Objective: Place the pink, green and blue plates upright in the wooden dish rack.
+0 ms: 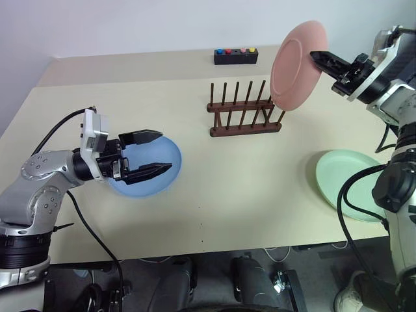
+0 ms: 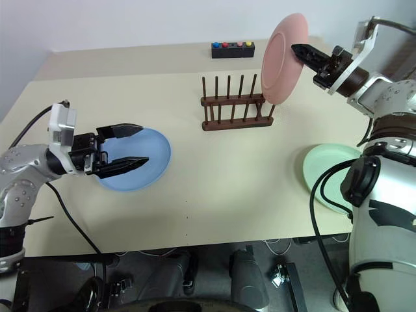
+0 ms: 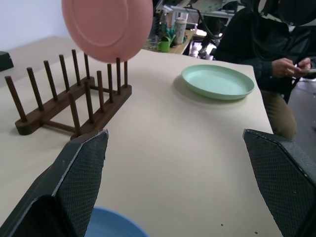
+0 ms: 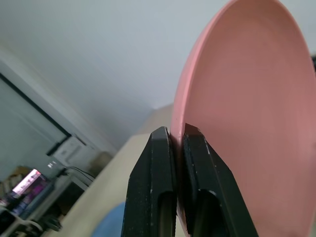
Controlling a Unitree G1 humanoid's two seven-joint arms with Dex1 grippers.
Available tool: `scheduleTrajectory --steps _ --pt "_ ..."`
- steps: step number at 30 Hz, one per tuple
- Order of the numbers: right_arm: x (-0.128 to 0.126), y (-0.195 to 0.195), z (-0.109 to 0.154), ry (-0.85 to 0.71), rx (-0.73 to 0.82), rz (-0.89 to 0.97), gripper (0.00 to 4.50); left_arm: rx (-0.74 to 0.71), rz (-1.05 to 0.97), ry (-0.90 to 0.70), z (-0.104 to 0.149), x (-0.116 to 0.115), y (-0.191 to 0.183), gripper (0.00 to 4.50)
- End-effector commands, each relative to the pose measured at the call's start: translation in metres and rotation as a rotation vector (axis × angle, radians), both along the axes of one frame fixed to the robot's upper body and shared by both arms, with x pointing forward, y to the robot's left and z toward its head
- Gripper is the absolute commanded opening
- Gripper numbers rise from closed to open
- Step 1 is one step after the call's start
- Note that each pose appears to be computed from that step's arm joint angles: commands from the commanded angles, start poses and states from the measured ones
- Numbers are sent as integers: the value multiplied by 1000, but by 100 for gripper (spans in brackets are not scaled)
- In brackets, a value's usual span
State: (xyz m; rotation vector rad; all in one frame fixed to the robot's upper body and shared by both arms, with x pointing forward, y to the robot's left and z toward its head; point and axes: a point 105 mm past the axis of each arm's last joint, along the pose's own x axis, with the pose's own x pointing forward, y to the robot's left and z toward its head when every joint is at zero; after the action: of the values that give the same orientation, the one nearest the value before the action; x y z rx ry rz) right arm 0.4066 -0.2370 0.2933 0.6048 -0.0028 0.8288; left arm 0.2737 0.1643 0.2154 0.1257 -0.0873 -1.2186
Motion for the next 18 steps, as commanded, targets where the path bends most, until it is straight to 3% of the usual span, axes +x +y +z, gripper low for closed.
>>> scheduleTrajectory --steps 1,7,10,17,18 --pt "3 2 -3 -28 -74 -18 3 -1 12 -35 9 -3 5 450" --pt "2 14 -4 -47 -92 34 3 3 13 -26 6 -4 6 450" --pt "2 17 -5 -61 -115 52 97 5 15 -29 6 -4 5 450" --pt "3 15 5 -100 -118 20 445 9 16 -31 6 -4 4 450" --pt "4 11 9 -118 -114 -10 445 8 16 -30 6 -4 4 450"
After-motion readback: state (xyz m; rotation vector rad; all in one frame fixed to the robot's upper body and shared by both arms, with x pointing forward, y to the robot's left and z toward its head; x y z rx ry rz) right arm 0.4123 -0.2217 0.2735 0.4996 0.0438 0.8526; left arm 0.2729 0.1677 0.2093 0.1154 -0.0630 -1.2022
